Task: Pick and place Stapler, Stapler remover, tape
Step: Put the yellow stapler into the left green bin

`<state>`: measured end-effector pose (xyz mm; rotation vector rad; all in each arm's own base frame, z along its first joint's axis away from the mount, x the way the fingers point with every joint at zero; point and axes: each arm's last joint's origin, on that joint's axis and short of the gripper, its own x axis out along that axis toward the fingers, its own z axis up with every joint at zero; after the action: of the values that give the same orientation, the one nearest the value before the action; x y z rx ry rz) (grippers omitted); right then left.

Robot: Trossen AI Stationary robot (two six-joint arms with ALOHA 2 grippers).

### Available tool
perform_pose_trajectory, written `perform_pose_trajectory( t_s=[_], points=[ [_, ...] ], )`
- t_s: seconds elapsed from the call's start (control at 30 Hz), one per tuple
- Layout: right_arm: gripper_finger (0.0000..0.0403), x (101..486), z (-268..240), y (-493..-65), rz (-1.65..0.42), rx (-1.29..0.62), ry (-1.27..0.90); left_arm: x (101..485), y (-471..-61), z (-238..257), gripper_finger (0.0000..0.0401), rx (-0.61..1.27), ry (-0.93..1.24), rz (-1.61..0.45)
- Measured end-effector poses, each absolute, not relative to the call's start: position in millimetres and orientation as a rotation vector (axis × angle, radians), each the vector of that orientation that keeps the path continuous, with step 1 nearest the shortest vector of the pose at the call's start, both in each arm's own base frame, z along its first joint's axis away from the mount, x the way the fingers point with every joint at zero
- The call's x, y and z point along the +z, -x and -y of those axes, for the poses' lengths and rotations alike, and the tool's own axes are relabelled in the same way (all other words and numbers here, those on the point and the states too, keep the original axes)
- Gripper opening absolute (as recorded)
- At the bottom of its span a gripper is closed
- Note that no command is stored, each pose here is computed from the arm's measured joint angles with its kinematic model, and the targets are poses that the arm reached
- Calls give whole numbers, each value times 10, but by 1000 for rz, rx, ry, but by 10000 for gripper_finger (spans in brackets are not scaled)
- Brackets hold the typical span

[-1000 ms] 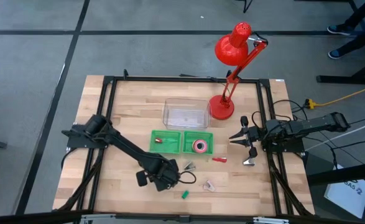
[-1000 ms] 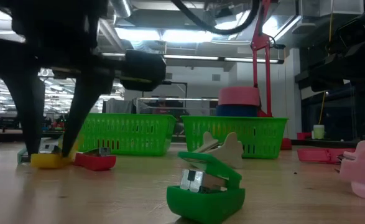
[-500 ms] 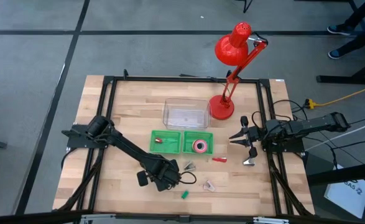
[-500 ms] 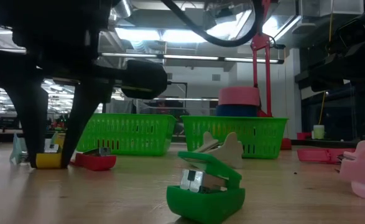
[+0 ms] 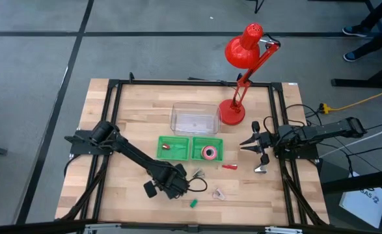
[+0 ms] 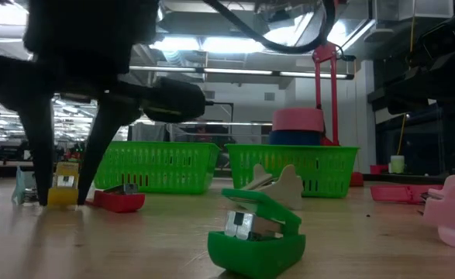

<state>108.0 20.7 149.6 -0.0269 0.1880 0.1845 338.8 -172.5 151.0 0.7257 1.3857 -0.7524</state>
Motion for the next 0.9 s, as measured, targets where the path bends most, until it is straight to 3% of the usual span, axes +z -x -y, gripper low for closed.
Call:
perform_pose_trajectory(
  t_s=[0.37, 0.63, 0.9],
  points=[
    [72, 1496, -207, -1080, -188, 185, 27, 1882, -3512, 1784, 64, -626, -633, -1362],
    [72, 1495, -207, -1080, -188, 185, 27, 2550, -3571, 1764, 64, -540, -568, -1197],
    [72, 1497, -207, -1080, -187, 185, 27, 3180, -3536, 1579, 64, -404, -356, -1021]
  ],
)
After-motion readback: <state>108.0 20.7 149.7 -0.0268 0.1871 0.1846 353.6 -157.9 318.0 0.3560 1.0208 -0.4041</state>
